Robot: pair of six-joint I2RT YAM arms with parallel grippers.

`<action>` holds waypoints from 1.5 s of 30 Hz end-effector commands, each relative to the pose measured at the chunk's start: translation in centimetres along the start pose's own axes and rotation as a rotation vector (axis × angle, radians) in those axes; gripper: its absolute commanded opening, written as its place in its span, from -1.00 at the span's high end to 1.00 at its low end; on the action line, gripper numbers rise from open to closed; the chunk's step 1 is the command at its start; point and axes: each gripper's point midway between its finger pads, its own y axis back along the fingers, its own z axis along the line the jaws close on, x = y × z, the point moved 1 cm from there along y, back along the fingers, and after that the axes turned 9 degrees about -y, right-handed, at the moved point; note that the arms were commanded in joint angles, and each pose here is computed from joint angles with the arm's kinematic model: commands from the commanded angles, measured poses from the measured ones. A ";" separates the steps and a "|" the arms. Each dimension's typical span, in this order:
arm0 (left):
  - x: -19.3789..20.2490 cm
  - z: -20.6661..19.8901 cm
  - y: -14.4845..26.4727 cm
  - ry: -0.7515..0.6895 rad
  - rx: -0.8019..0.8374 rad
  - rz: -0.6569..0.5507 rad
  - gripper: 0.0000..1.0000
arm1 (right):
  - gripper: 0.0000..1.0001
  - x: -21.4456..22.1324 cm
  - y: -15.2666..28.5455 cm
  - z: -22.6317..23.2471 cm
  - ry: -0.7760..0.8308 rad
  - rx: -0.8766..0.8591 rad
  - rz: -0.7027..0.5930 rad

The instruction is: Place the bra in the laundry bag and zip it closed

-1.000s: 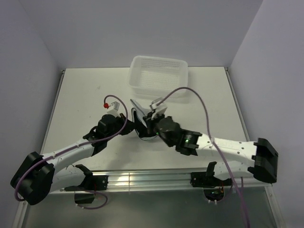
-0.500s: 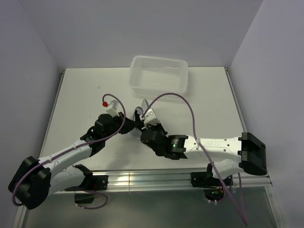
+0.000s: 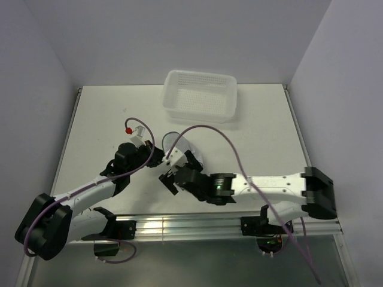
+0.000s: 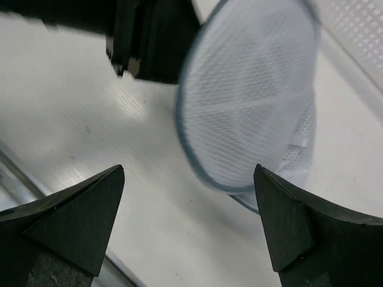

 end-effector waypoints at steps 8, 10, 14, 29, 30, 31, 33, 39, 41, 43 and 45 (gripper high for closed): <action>-1.7 -1.2 0.2 -0.065 0.092 -0.041 1.00 | -0.27 -5.7 2.9 -7.3 -0.467 -0.209 -0.140; -1.5 -1.3 0.2 -0.066 0.096 -0.034 1.00 | 0.04 -4.8 0.3 -9.2 -0.496 -0.123 -0.088; -1.6 -1.2 -0.1 -0.066 0.094 -0.018 1.00 | 0.41 -4.6 -2.7 -10.6 -0.596 -0.088 -0.042; -1.6 -1.3 -0.1 -0.064 0.110 -0.014 1.00 | 0.35 -0.7 -6.8 -11.3 -0.694 -0.060 0.077; -1.5 -1.3 -0.1 -0.062 0.110 -0.011 1.00 | 0.35 -0.5 -6.8 -11.5 -0.696 -0.044 0.076; -1.6 -1.2 -0.1 -0.061 0.108 -0.013 1.00 | 0.36 -0.4 -6.9 -11.9 -0.697 -0.027 0.068; -1.6 -1.4 -0.1 -0.063 0.113 -0.015 1.00 | 0.37 0.1 -6.8 -11.7 -0.701 -0.034 0.081; -1.6 -1.4 -0.1 -0.061 0.113 -0.013 0.99 | 0.36 0.9 -6.7 -11.3 -0.715 -0.046 0.104; -1.6 -1.4 -0.1 -0.061 0.113 -0.013 0.99 | 0.24 1.0 -6.6 -12.4 -0.712 0.012 0.077; -1.6 -1.3 -0.2 -0.059 0.112 -0.012 1.00 | 0.16 1.2 -6.6 -12.5 -0.705 0.019 0.078; -1.6 -1.4 -0.2 -0.058 0.116 -0.011 0.99 | 0.13 1.5 -6.8 -12.5 -0.704 0.020 0.085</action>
